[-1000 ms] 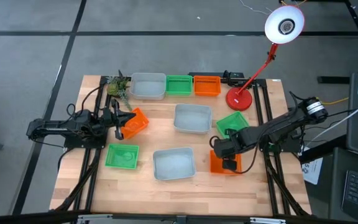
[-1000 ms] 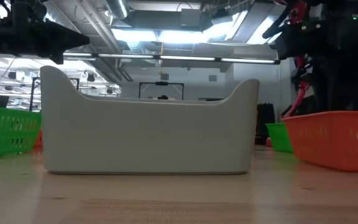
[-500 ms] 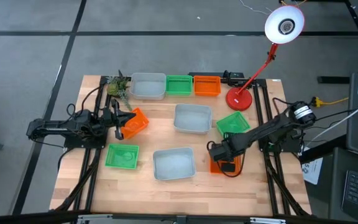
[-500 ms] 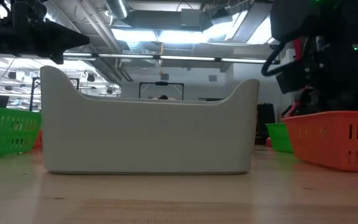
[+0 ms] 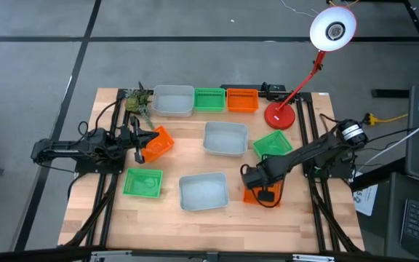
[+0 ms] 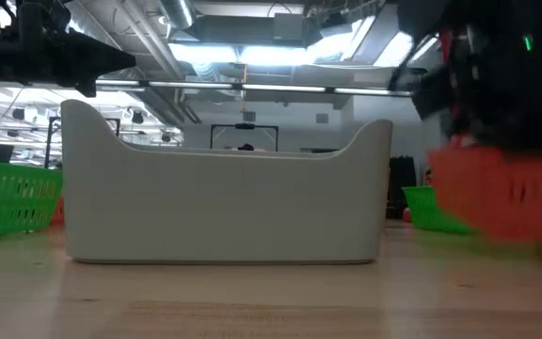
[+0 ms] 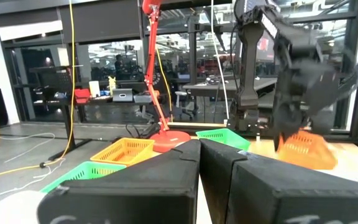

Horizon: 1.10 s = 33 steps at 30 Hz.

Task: Stack baskets by color
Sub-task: Stack the bottom right orange bin on top of the top orange bin

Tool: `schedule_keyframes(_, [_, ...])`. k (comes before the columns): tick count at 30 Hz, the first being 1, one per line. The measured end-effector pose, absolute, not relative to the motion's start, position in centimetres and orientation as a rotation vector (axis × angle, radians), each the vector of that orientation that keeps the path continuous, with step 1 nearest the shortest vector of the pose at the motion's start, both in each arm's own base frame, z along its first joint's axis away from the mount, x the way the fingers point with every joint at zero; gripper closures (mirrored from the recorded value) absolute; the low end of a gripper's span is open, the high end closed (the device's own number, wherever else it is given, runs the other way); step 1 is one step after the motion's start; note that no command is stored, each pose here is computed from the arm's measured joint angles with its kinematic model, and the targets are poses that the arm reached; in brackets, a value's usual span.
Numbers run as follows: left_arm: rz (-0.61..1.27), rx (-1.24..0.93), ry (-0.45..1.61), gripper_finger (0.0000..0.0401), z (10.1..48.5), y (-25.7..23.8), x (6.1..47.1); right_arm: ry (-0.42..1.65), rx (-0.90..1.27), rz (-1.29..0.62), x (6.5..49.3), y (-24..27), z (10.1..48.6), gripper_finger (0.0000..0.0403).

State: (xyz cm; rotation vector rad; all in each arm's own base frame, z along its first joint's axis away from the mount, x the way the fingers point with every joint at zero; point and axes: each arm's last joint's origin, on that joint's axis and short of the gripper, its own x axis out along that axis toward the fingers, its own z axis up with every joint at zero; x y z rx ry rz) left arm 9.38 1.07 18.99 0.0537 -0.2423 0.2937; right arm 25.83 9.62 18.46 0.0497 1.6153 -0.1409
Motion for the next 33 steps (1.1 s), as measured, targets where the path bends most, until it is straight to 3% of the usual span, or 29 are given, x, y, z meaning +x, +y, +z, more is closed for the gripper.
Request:
schedule_keyframes(4, [0.294,0.06,-0.242,0.0401,19.0,1.1,9.4,1.572,-0.08,-0.151,26.9,9.0,23.5,0.0401])
schedule_keyframes(11, [0.295,0.061,-0.242,0.0401,19.0,1.1,9.4,1.292,-0.369,-0.5,27.7,4.5,32.1,0.0402])
schedule_keyframes(15, [0.295,0.061,-0.242,0.0401,19.0,1.1,9.4,1.163,-0.436,-0.581,28.5,1.3,35.2,0.0402])
schedule_keyframes(27, [0.3,0.054,-0.251,0.0401,19.1,1.1,9.4,0.933,-0.404,-0.372,31.2,-8.3,37.5,0.0403])
schedule_keyframes(33, [0.296,0.028,-0.254,0.0401,19.1,1.1,9.4,0.923,-0.387,-0.416,30.6,-12.3,37.4,0.0403])
